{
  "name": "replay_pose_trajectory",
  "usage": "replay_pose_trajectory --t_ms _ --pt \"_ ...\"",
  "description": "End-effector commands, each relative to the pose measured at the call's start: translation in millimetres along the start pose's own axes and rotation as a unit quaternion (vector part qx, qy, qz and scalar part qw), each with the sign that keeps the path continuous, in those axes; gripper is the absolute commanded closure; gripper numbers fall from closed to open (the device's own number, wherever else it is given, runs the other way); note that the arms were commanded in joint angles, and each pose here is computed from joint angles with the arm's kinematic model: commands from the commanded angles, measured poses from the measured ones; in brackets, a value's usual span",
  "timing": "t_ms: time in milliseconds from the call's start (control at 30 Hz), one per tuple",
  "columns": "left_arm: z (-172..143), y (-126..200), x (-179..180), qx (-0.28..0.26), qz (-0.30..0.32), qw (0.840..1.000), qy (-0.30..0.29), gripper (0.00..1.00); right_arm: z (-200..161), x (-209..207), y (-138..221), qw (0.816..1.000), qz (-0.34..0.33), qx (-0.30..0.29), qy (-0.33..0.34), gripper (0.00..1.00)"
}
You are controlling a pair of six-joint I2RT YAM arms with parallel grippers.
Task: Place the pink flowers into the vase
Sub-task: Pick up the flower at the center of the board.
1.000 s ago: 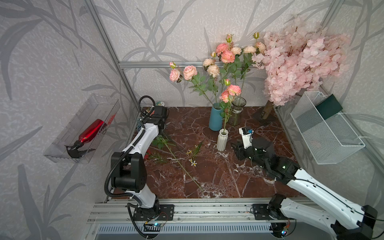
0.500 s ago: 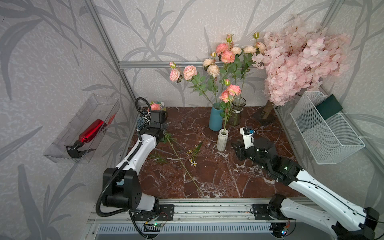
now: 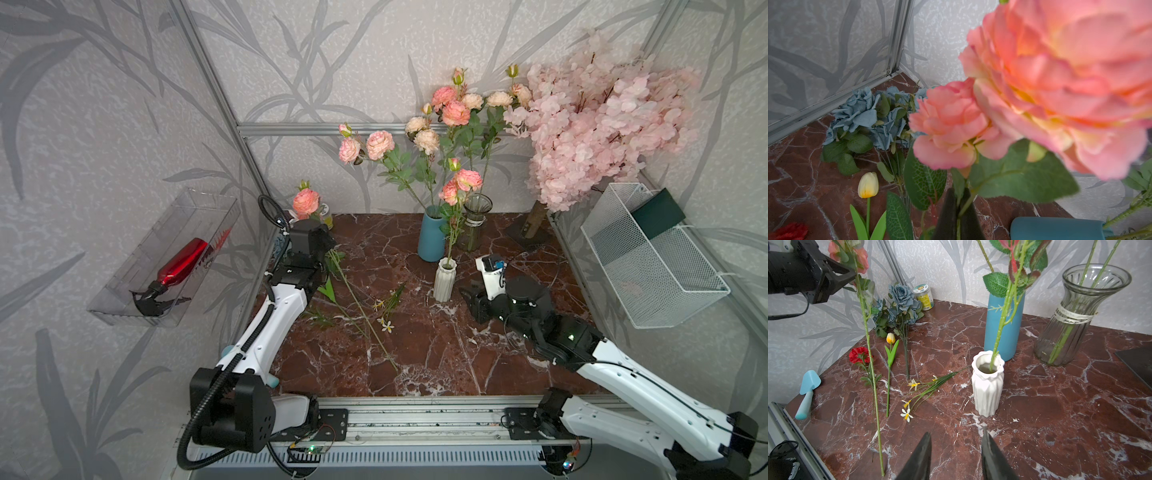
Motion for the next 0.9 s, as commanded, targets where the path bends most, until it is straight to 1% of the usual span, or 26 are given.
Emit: replay_pose_trajectory --t_ms 0,133,233,367,500,633,767,867 --pt "23 10 -26 -0.034 -0.051 0.998 0.006 1.0 17 6 6 1.0 0.011 -0.021 0.01 0.6" --pt "32 17 -46 -0.031 -0.095 0.995 -0.003 1.0 22 11 9 0.999 0.02 -0.031 0.026 0.6" --pt "40 27 -63 -0.022 -0.131 0.991 -0.016 1.0 28 16 12 0.997 0.044 -0.041 0.042 0.6" --pt "52 52 -81 -0.014 -0.175 0.984 -0.038 1.0 34 28 12 0.993 0.087 -0.048 0.064 0.59" --pt "58 80 -89 -0.014 -0.226 0.973 -0.041 1.0 43 41 11 0.987 0.134 -0.054 0.065 0.59" --pt "61 110 -102 0.004 -0.288 0.956 -0.057 1.0 57 57 16 0.975 0.198 -0.078 0.058 0.59" --pt "64 135 -110 0.02 -0.34 0.938 -0.06 1.0 72 76 18 0.957 0.269 -0.097 0.05 0.59" --pt "67 148 -115 0.038 -0.374 0.925 -0.056 1.0 84 89 15 0.942 0.316 -0.101 0.043 0.59"
Point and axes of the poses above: each gripper's point midway between its finger pads, its own y axis back along the fingers, its own x axis along the line the jaws close on, z = x × y, the point moved 5 cm from there along y, back along the fingers, and after that the axes turned 9 degrees about y, right-handed, at the moved point
